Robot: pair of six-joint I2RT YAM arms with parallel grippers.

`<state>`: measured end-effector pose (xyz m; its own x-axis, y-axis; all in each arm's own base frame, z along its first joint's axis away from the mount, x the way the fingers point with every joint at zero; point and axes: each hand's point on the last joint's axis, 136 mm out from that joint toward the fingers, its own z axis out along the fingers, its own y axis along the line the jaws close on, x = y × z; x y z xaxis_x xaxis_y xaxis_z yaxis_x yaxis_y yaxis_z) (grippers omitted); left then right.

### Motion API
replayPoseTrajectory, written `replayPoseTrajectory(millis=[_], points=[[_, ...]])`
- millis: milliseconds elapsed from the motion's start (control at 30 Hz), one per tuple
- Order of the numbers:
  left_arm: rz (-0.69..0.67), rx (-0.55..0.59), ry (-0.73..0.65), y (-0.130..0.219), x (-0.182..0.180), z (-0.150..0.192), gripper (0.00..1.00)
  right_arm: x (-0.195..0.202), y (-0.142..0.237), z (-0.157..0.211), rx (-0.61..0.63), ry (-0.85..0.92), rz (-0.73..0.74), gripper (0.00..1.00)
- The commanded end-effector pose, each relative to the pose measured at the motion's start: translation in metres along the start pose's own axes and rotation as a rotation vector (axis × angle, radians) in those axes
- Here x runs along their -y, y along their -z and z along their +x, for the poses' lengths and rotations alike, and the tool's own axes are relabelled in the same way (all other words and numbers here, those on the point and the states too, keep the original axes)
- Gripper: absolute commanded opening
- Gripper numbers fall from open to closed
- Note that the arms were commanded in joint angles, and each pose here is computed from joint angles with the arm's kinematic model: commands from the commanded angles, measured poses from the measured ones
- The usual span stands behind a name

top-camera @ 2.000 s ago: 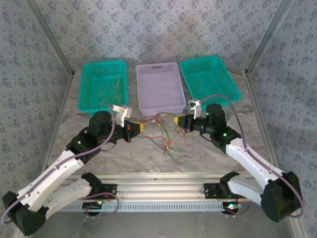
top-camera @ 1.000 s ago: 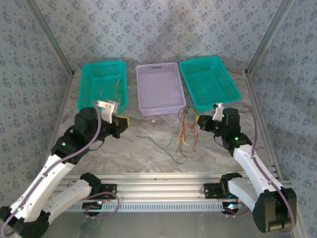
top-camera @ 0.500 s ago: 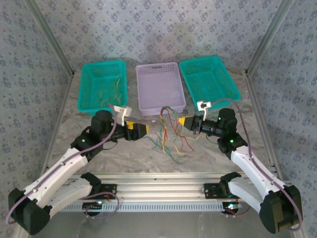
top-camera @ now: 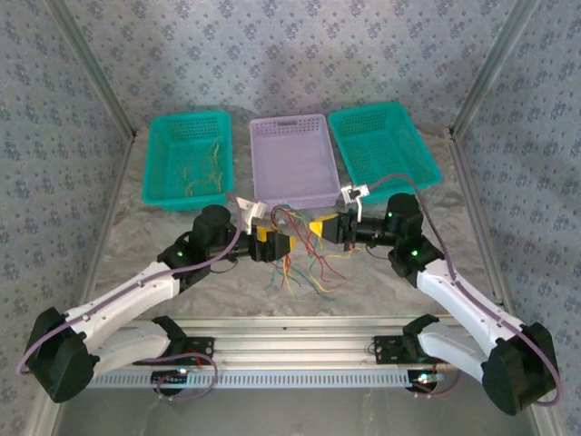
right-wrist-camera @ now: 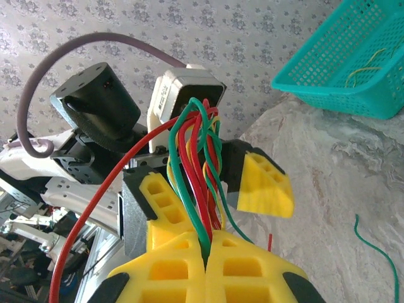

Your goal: Untangle the cables

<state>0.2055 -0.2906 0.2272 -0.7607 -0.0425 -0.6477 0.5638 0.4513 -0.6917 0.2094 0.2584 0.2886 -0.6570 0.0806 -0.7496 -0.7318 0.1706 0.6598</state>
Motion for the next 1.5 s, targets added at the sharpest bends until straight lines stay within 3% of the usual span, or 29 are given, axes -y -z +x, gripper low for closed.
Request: replayPoseTrajectory(millis=[0, 67, 233, 500, 833, 967, 1100, 1367, 1467], points=[[0.014, 0.033, -0.039, 0.004, 0.007, -0.007, 0.71, -0.018, 0.000, -0.015, 0.020, 0.047, -0.047, 0.00], [-0.007, 0.030, -0.042, 0.006, 0.004, -0.005, 0.44, -0.018, 0.000, -0.016, 0.027, 0.042, -0.041, 0.00], [-0.055, 0.029, -0.057, 0.012, -0.002, -0.004, 0.01, -0.012, 0.006, -0.021, 0.052, 0.019, -0.010, 0.00], [-0.191, -0.032, -0.120, 0.029, -0.013, 0.000, 0.00, 0.030, 0.032, -0.031, 0.141, -0.068, 0.172, 0.00], [-0.437, -0.184, -0.220, 0.075, -0.028, 0.007, 0.00, 0.119, 0.080, -0.012, 0.195, -0.285, 0.540, 0.00], [-0.491, -0.294, -0.267, 0.087, -0.032, 0.016, 0.00, 0.131, 0.086, -0.008, 0.199, -0.309, 0.583, 0.00], [-0.572, -0.368, -0.291, 0.096, -0.046, 0.024, 0.00, 0.153, 0.115, -0.002, 0.251, -0.376, 0.744, 0.00], [-0.662, -0.372, -0.330, 0.112, -0.058, 0.022, 0.00, 0.168, 0.165, 0.001, 0.360, -0.440, 0.928, 0.00], [-0.659, -0.374, -0.322, 0.111, -0.059, 0.024, 0.00, 0.164, 0.167, -0.006, 0.376, -0.413, 0.919, 0.00]])
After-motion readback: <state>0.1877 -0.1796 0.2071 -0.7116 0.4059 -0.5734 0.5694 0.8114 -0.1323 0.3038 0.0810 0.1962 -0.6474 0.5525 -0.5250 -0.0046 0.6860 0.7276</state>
